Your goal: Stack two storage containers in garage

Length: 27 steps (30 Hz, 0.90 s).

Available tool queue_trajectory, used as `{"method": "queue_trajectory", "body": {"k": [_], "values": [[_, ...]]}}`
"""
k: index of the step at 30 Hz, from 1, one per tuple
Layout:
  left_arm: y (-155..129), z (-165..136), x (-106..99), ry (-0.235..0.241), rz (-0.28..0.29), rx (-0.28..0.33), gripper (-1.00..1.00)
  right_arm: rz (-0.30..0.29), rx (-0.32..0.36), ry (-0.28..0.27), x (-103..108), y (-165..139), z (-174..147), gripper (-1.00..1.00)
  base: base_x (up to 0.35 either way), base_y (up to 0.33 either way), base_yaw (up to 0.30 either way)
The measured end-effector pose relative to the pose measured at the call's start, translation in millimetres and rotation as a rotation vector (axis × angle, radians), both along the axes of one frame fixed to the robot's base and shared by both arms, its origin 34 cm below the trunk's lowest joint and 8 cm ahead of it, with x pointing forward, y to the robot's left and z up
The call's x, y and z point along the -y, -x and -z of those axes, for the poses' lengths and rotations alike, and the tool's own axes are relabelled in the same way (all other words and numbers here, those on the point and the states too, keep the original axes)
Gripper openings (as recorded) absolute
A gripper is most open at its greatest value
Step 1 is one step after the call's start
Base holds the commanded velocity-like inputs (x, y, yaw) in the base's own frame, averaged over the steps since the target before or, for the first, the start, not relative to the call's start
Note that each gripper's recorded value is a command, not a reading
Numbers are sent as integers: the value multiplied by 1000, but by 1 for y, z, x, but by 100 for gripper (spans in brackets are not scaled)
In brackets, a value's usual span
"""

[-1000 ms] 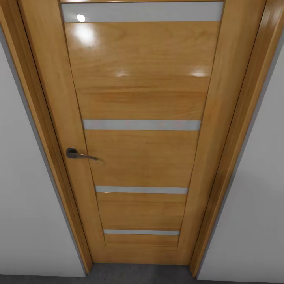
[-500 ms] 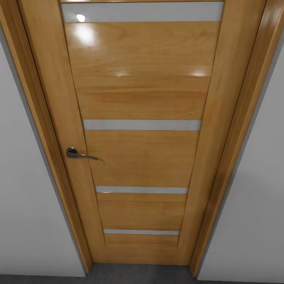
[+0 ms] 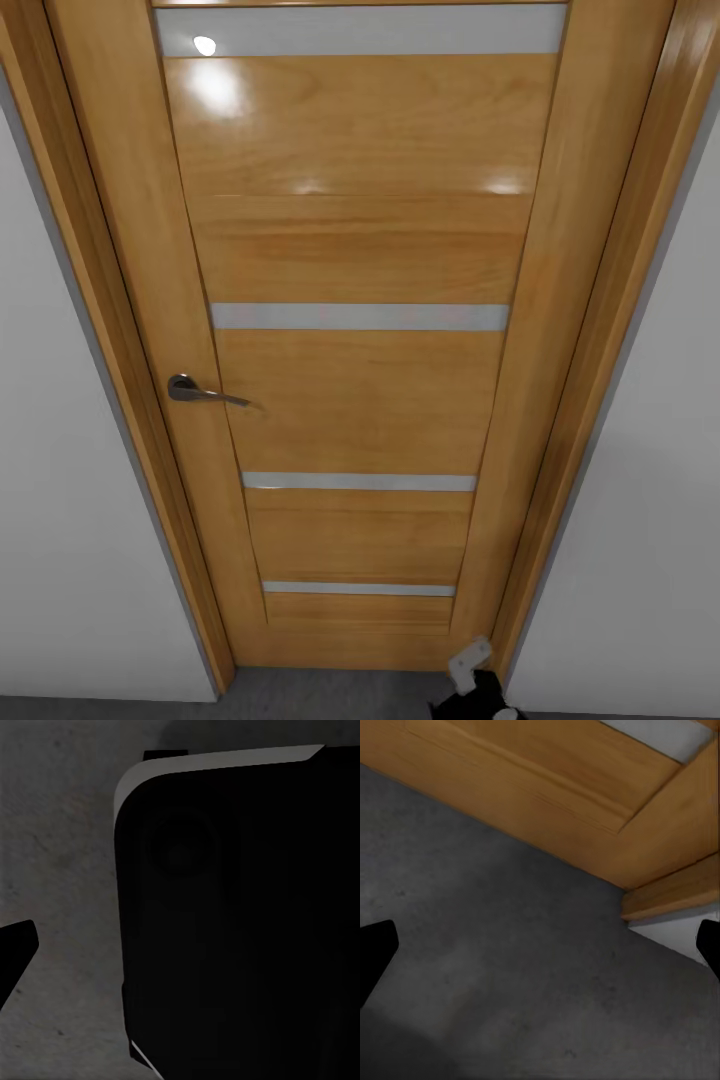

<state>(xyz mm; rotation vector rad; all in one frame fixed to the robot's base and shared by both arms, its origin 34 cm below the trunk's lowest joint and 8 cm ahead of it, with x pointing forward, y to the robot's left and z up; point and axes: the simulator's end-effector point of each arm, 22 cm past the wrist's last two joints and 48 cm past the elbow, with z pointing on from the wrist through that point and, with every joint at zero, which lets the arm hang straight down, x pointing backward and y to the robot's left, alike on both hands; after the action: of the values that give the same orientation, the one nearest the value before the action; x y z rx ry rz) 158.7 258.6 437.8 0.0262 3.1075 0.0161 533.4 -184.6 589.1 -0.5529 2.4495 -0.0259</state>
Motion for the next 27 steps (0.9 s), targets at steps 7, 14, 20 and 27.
{"method": "queue_trajectory", "body": {"k": [7,14,20,27], "values": [[0,0,0,0,0,0,100,-13,26,-26,-24,-25,-42,100,0,0,0],[0,0,0,0,0,0,100,-19,30,-18,-25,-26,-45,100,0,0,0],[0,0,0,0,0,0,100,-20,31,-17,-25,-26,-45,100,0,0,0],[0,0,0,0,0,0,100,-34,103,-39,-38,-44,-74,100,0,0,0]]}}
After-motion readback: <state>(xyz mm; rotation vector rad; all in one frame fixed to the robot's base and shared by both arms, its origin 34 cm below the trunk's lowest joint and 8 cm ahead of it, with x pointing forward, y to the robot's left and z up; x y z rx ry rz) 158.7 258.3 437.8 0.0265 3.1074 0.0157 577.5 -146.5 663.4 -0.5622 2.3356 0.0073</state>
